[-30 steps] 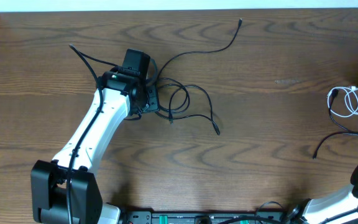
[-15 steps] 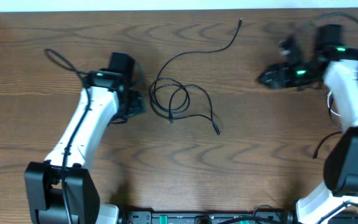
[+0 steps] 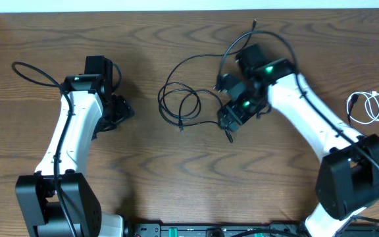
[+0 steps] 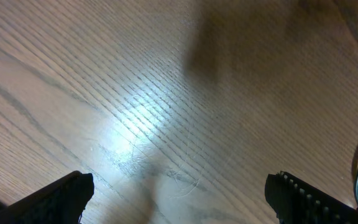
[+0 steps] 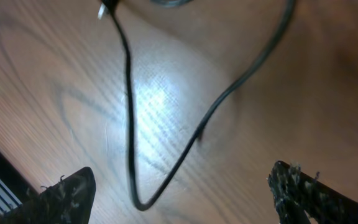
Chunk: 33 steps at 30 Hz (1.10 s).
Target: Untangle cables
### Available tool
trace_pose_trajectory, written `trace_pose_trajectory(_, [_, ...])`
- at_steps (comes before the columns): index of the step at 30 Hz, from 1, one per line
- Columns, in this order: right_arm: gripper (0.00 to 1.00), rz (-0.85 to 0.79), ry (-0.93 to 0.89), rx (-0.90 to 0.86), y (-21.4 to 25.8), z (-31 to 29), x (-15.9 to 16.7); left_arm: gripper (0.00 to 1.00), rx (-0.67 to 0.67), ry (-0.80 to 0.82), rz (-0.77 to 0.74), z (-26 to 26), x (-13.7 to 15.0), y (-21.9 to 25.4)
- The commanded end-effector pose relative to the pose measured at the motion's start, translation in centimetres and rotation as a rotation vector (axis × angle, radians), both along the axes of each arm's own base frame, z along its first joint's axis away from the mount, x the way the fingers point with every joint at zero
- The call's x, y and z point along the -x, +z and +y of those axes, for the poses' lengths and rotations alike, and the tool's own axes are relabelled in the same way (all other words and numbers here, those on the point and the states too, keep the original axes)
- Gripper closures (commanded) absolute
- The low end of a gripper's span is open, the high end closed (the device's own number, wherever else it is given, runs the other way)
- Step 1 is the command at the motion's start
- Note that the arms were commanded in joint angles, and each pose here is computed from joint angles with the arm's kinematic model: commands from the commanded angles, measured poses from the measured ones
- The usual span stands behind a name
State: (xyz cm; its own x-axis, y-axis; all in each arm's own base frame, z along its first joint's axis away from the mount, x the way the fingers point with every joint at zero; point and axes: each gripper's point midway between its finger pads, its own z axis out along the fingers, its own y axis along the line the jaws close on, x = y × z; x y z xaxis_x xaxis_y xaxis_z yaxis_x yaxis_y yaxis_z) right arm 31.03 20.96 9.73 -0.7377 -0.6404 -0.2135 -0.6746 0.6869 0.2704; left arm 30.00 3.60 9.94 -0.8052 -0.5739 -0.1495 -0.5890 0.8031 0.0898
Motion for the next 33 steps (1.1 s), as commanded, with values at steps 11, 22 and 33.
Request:
trace_pose_trajectory(11, [0.99,-0.039,-0.081,0.18,-3.5,0.4,1.7,0.06,-0.008,0.013,-0.002,0.3,0.0,0.2])
trace_pose_trajectory(22, [0.99,-0.608,-0.568,0.087,20.1,-6.8,-7.0,0.06,-0.008,0.013,-0.005,0.3,-0.1,0.2])
trace_pose_trajectory(33, [0.99,-0.799,-0.623,-0.067,28.2,-8.6,-4.2,0.06,0.211,-0.066,-0.073,-3.6,-1.8,0.2])
